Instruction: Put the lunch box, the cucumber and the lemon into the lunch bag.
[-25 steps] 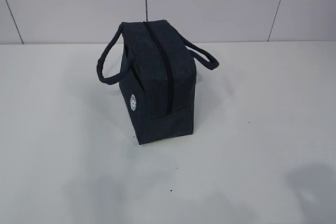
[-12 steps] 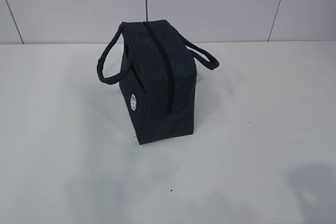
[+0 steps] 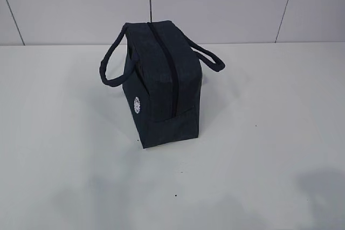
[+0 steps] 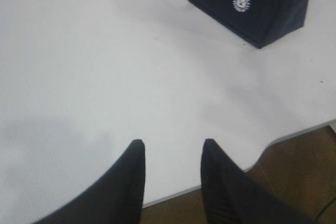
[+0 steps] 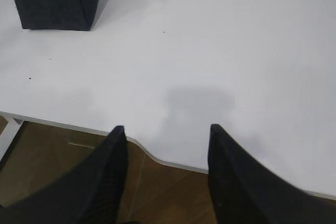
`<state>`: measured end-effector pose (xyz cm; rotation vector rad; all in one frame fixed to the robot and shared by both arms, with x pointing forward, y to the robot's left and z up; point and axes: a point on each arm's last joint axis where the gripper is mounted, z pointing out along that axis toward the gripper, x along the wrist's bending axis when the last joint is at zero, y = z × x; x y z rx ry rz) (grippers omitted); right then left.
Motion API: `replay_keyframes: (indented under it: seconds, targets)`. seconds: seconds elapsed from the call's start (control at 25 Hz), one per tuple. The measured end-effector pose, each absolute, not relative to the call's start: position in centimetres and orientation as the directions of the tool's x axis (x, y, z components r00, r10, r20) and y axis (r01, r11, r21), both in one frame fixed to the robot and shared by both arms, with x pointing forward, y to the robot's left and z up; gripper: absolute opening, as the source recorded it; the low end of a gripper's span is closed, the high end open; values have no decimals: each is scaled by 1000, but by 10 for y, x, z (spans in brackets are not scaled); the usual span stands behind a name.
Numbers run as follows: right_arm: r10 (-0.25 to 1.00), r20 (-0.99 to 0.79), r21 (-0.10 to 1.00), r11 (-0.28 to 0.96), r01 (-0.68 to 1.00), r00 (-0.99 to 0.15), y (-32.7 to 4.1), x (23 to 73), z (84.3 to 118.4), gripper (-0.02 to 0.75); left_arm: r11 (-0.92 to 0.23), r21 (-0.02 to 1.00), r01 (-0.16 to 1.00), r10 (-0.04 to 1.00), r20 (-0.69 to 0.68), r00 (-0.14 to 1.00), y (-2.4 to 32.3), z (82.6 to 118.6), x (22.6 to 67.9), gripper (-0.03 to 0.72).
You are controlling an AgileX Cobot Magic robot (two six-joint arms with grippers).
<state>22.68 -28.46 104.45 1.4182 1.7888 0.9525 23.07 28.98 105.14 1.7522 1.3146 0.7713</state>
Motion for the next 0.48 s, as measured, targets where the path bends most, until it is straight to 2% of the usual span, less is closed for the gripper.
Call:
replay_keyframes:
  seconds: [0.16,0.48]
  targets:
    - [980,-56,852,147,503,-192,-285,227,1045,373,-102,868,485,982,8,191,289,1052,232,239]
    - [980,-56,852,147,503,-192,-285,227,1045,373,-94,869,486,984,8,176,289,1052,232,239]
